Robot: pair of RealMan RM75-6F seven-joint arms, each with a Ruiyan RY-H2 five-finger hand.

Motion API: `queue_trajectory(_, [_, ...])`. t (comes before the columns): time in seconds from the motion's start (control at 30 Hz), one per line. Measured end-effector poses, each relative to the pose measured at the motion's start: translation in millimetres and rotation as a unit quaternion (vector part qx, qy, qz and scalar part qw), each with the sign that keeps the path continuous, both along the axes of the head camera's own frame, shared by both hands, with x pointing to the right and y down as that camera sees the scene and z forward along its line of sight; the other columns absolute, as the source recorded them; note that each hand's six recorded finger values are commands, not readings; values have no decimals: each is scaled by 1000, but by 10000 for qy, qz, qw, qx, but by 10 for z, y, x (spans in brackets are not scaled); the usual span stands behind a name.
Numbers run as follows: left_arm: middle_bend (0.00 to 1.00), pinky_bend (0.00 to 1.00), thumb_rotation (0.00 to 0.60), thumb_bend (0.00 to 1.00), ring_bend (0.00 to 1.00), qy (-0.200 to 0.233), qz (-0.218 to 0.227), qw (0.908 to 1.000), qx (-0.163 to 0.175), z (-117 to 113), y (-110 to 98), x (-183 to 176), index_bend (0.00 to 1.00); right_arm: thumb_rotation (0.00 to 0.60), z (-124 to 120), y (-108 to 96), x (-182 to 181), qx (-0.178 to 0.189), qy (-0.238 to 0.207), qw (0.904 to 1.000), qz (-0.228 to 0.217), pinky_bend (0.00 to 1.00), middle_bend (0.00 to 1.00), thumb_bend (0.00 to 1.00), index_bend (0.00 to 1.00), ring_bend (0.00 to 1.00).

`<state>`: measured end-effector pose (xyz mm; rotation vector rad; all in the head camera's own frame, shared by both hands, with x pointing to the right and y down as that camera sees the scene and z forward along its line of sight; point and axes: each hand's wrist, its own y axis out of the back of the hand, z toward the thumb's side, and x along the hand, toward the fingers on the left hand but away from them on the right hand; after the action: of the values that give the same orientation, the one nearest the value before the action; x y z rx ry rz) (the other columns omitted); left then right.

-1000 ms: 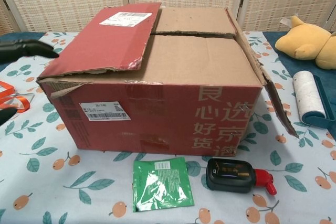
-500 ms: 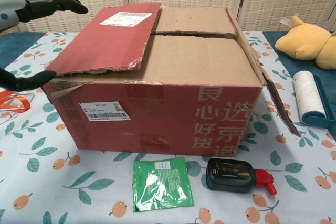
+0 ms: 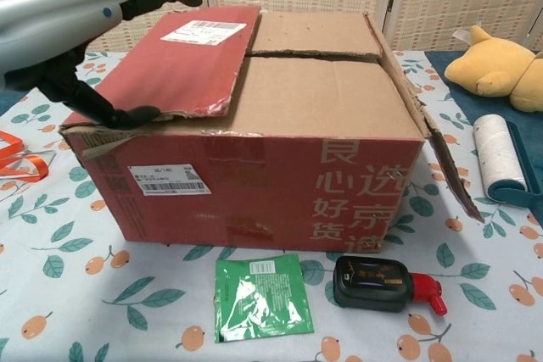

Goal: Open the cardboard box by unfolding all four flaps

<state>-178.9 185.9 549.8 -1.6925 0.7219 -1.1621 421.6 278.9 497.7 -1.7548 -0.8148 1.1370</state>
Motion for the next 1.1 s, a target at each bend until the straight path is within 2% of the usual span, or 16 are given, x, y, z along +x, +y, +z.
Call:
queue_trajectory(0.67, [0,11,600,350,0,-157,42,9999,5,11,57,110,0,600,-16,53,32,-2,39,10000,43,0,0,509,0,0])
queue_trajectory(1.1, [0,11,600,350,0,-95,201,9998,9,124,63,279,0,600,-32,62,73,-36,29,9999,114,0,0,509,0,0])
